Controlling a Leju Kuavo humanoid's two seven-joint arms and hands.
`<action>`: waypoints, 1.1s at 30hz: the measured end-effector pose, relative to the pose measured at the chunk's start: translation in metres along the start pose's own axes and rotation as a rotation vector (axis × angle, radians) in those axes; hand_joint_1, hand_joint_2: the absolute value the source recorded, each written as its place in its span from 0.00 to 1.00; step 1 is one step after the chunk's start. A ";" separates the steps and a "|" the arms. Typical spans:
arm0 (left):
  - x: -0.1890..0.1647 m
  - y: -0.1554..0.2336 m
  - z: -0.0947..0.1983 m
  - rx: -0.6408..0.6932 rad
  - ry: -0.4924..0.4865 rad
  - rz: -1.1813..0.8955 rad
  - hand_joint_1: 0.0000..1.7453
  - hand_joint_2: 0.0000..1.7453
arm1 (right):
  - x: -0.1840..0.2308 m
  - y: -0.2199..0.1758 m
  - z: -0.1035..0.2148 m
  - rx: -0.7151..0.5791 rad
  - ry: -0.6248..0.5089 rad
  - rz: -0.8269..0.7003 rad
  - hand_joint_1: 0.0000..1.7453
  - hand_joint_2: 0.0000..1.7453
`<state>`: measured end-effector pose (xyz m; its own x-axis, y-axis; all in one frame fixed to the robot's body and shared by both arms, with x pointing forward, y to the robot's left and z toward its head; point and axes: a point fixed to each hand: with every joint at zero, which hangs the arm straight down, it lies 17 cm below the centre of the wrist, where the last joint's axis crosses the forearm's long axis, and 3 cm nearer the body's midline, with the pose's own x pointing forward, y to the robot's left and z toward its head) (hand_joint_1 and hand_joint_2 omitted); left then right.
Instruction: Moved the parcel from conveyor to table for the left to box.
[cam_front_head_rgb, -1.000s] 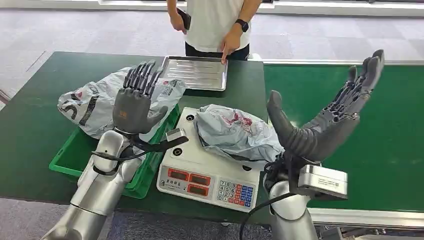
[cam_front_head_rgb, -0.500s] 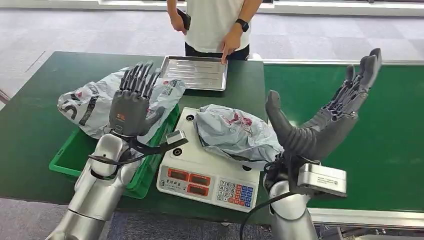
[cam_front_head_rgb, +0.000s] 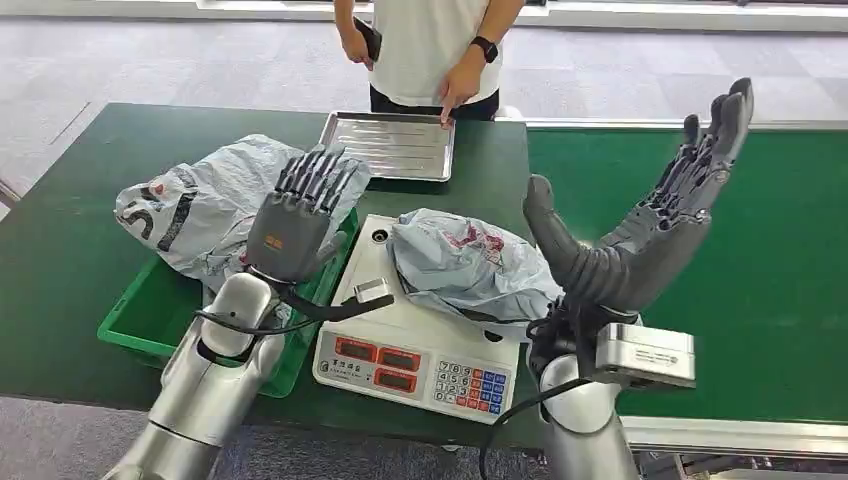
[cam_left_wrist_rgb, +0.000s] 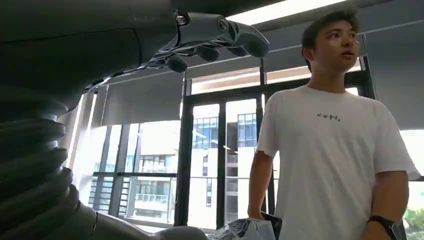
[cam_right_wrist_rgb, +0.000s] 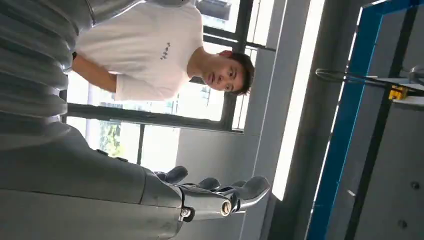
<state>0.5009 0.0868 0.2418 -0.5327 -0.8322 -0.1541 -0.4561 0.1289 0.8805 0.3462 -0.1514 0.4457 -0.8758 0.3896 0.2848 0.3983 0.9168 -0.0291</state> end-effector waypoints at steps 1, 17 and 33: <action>0.000 -0.001 0.000 -0.002 0.000 0.001 0.00 1.00 | 0.000 0.000 0.000 0.000 0.000 0.000 0.00 1.00; 0.007 -0.014 0.004 -0.037 -0.013 0.005 0.00 1.00 | -0.006 0.004 -0.001 0.003 0.008 -0.009 0.00 1.00; 0.017 -0.017 0.004 -0.052 -0.039 0.007 0.00 1.00 | -0.011 0.010 0.001 0.015 0.020 -0.008 0.00 1.00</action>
<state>0.4968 0.0727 0.2226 -0.5633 -0.8098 -0.1640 -0.4153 0.1059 0.9035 0.3598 -0.1467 0.4412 -0.8732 0.3809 0.3041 0.3875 0.9210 -0.0409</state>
